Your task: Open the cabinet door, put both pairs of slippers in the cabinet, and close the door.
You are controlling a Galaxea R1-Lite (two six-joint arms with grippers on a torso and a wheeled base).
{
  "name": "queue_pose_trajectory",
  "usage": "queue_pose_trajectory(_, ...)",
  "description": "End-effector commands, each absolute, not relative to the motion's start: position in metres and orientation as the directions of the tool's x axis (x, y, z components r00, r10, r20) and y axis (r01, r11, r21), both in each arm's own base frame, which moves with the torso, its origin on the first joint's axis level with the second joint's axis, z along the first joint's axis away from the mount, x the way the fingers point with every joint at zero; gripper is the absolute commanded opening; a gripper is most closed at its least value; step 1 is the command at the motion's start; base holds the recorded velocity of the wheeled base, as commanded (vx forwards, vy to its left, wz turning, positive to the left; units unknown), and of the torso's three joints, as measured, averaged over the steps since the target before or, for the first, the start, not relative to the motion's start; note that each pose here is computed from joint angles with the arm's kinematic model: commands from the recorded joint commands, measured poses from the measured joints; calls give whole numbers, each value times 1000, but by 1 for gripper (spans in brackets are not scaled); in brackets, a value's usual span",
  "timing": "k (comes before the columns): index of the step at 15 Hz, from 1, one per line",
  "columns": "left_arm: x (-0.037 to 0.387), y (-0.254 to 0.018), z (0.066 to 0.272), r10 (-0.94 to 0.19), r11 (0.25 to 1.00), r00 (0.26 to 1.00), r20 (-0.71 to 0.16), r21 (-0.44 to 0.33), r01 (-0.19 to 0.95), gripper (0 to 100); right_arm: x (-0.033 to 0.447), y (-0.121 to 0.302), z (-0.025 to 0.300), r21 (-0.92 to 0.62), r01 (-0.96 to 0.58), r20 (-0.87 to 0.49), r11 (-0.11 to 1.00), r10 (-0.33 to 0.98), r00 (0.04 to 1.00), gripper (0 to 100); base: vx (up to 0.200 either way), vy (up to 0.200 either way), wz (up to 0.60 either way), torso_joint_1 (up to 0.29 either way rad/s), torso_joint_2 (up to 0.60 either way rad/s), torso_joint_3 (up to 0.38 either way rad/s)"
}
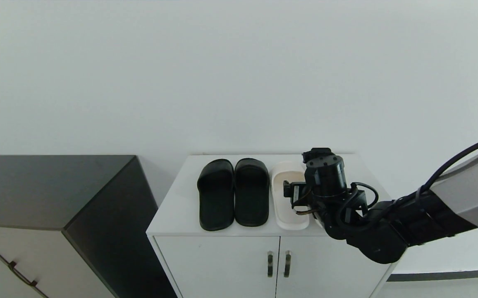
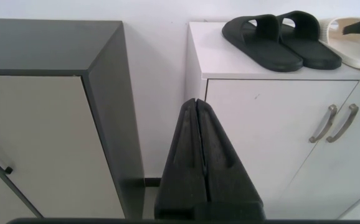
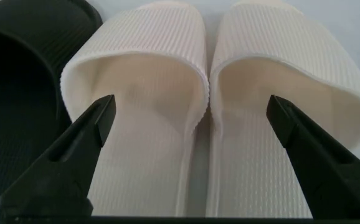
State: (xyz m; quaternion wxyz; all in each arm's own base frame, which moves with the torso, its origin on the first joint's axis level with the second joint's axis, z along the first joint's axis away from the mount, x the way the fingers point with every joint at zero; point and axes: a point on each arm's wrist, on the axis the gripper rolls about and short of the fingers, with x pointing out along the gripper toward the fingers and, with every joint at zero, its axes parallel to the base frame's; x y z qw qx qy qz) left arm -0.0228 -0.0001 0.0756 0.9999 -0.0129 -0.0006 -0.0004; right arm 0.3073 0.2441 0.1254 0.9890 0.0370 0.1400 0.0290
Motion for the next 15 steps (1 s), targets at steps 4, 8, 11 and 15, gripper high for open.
queue_pose_trajectory(4, -23, 0, 76, 0, 1000, 1000, 2, -26, 0, 0, 332, 251, 117, 68, -34, -257, 997, 51, 965, 100, 0, 0, 0, 0, 0, 0)
queue_pose_trajectory(8, -23, 0, 76, 0, 1000, 1000, 2, -26, 0, 0, 345, 248, 116, 52, -23, -246, 998, 35, 969, 0, 0, 0, 0, 0, 0, 0)
queue_pose_trajectory(11, -23, 0, 76, 2, 1000, 1000, 0, -26, -2, 0, 346, 248, 116, 53, -20, -245, 998, 33, 969, 0, 0, 0, 0, 0, 0, 0)
queue_pose_trajectory(15, -23, 0, 76, 2, 1000, 1000, 0, -26, -2, 0, 338, 242, 136, 43, -22, -212, 999, 31, 977, 0, 0, 0, 0, 0, 0, 0)
